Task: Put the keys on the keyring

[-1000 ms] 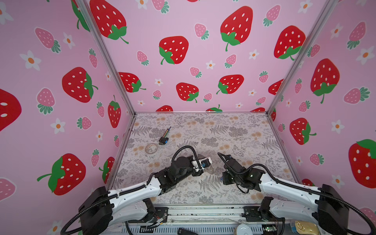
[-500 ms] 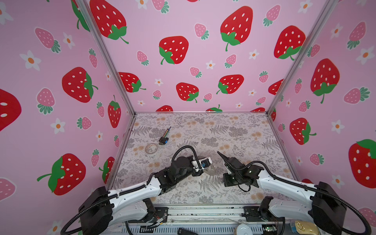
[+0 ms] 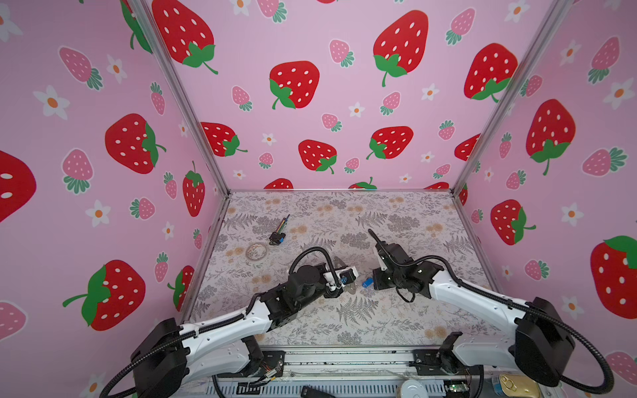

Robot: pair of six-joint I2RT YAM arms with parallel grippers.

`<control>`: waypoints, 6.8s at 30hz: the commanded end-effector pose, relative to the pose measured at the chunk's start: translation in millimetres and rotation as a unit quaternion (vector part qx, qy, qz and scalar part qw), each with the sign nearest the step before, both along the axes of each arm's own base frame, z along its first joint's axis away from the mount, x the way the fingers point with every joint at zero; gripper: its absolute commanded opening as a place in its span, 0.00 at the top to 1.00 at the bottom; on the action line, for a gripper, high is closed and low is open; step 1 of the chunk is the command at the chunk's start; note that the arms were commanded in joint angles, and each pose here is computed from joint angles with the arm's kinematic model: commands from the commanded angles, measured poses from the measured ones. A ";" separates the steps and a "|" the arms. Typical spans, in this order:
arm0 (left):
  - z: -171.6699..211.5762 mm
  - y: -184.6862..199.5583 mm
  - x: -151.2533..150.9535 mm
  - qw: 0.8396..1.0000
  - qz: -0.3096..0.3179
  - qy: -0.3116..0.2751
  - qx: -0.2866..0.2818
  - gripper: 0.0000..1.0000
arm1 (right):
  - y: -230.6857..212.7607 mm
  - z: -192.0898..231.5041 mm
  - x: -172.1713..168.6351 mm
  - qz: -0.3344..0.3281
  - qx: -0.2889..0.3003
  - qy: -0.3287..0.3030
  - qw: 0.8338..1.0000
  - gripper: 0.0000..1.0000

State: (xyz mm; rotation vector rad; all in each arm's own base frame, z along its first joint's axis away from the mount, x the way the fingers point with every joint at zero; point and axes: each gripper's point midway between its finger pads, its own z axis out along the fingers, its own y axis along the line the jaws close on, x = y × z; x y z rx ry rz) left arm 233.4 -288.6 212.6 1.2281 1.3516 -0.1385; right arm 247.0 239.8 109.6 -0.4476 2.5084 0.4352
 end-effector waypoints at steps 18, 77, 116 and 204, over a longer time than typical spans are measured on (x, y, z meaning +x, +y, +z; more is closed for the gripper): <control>27.9 -2.2 5.0 0.999 0.002 -0.031 -0.024 1.00 | -23.0 -58.9 -11.3 0.015 -0.016 -0.078 0.997 1.00; 18.2 -7.7 5.3 1.000 -0.004 -0.015 -0.019 1.00 | -39.2 -58.7 -21.0 0.023 -0.009 -0.184 0.983 0.93; 13.7 -8.9 6.3 1.000 -0.004 -0.011 -0.013 1.00 | -59.2 -72.2 -29.0 -0.096 0.013 0.024 0.995 0.73; 18.2 -10.9 3.0 0.999 -0.017 -0.010 -0.029 1.00 | -14.3 64.4 -50.7 0.214 0.122 -0.272 0.930 1.00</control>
